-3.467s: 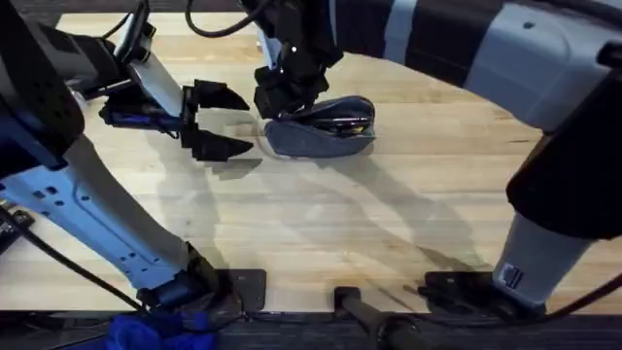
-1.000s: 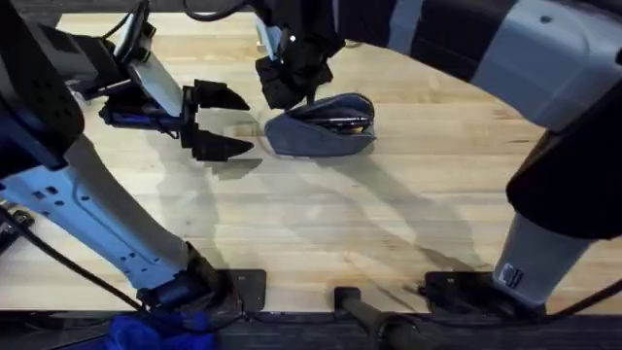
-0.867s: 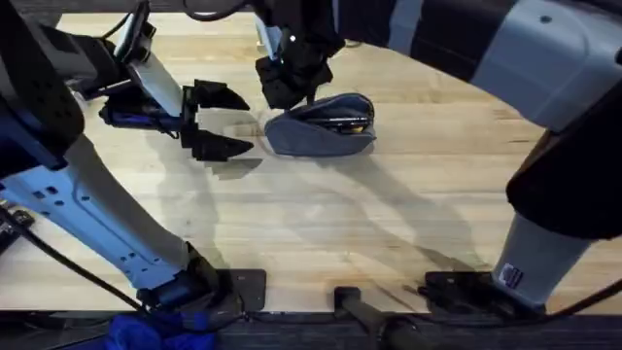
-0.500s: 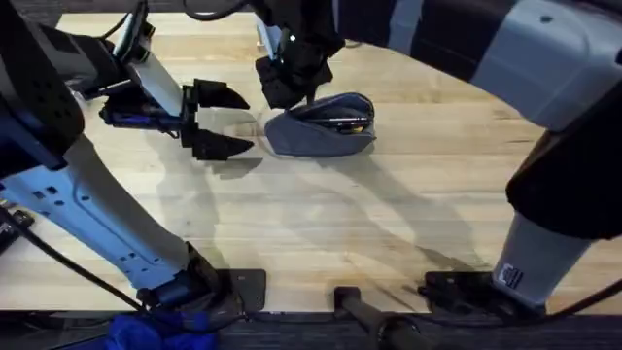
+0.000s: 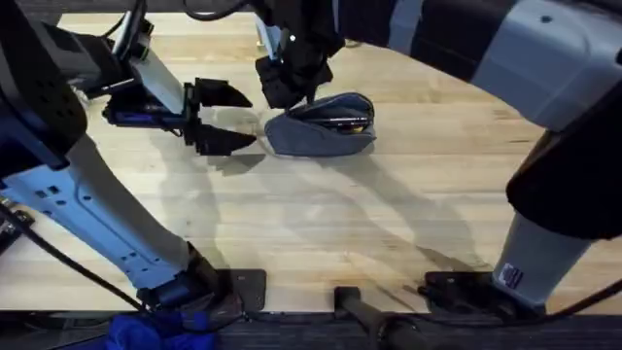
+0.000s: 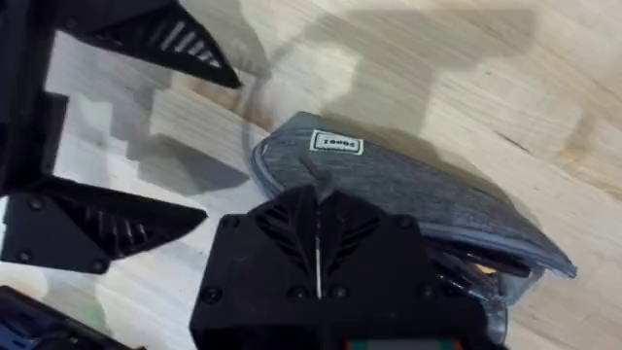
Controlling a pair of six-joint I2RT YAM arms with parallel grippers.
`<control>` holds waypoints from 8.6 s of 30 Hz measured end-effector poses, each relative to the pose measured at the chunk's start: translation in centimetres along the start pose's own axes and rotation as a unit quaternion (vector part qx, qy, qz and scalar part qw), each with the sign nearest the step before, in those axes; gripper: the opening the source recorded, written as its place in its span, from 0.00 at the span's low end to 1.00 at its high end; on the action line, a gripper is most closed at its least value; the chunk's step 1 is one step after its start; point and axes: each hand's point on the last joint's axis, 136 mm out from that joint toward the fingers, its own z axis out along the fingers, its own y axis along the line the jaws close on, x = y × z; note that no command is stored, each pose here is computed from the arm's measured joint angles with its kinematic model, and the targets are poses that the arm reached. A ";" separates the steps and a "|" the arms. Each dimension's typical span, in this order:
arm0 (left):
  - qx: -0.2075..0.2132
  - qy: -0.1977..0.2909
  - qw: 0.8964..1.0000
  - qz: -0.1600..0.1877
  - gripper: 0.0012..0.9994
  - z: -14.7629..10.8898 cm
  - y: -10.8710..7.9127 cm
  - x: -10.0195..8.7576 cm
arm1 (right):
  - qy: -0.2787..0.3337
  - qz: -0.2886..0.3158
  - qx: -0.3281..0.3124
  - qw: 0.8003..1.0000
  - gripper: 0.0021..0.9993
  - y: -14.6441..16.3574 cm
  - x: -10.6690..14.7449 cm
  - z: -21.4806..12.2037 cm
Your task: Unzip the bag, pick up the pens from the table one at a time and place them inside, then zip the bag closed.
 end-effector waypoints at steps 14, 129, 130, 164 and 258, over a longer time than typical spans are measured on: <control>0.069 0.016 0.997 0.031 0.72 4.3 -1.7 -0.9 | 0.000 0.000 0.000 1.000 0.03 0.0 0.0 0.0; 0.069 0.012 0.995 0.070 0.04 5.5 -1.2 -1.0 | 0.080 0.059 0.034 0.994 0.03 -9.0 2.7 -2.9; 0.068 0.011 0.995 0.071 0.04 5.5 -1.2 -1.0 | 0.078 0.059 0.034 0.995 0.03 -9.0 2.7 -3.2; 0.067 0.011 0.994 0.080 0.04 5.6 -1.0 -1.0 | 0.044 0.076 0.083 0.993 0.03 -12.5 3.6 -5.8; 0.067 0.011 0.994 0.080 0.04 5.6 -1.0 -1.0 | -0.236 0.054 0.001 0.970 1.00 -11.4 -5.5 -13.6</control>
